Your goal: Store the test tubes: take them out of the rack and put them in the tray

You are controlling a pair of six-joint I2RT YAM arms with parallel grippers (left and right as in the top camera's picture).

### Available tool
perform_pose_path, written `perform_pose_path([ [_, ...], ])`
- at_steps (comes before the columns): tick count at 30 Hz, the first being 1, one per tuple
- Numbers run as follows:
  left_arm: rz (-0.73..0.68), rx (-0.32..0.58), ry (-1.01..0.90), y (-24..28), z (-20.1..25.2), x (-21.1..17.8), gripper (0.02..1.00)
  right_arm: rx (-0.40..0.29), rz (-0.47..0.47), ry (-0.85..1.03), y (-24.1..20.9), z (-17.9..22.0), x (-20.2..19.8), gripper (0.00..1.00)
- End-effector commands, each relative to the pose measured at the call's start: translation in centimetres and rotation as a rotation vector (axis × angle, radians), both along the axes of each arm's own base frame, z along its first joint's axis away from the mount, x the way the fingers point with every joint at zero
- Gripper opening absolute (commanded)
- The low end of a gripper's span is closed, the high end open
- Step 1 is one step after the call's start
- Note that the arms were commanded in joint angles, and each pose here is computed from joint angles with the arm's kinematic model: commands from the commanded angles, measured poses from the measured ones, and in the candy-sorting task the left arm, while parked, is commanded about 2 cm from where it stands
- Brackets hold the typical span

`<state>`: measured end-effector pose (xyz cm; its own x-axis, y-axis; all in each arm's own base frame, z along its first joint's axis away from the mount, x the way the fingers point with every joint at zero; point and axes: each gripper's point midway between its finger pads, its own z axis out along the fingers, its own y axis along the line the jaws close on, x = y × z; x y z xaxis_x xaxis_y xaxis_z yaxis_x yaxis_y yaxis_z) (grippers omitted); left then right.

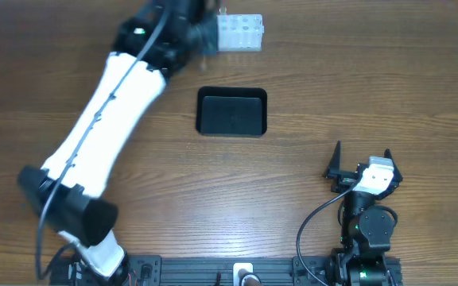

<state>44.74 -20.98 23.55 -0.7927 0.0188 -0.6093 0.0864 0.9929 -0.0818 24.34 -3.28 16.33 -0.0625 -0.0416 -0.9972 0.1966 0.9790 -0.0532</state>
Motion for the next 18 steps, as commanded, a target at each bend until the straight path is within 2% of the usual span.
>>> perform_pose_path([
  [1, 0.016, 0.035, 0.138, -1.7, -5.6, -0.9, 0.071, -0.001, -0.02, -0.003, -0.4, -0.1, -0.1, 0.991],
  [10, 0.016, 0.122, 0.274, -1.7, -12.1, -1.2, 0.073, -0.001, -0.02, -0.003, -0.4, -0.1, -0.1, 0.991],
  [18, 0.035, 0.162, 0.339, -0.8, -15.1, -1.2, 0.08, -0.001, -0.02, -0.003, -0.4, -0.1, -0.1, 0.991],
])
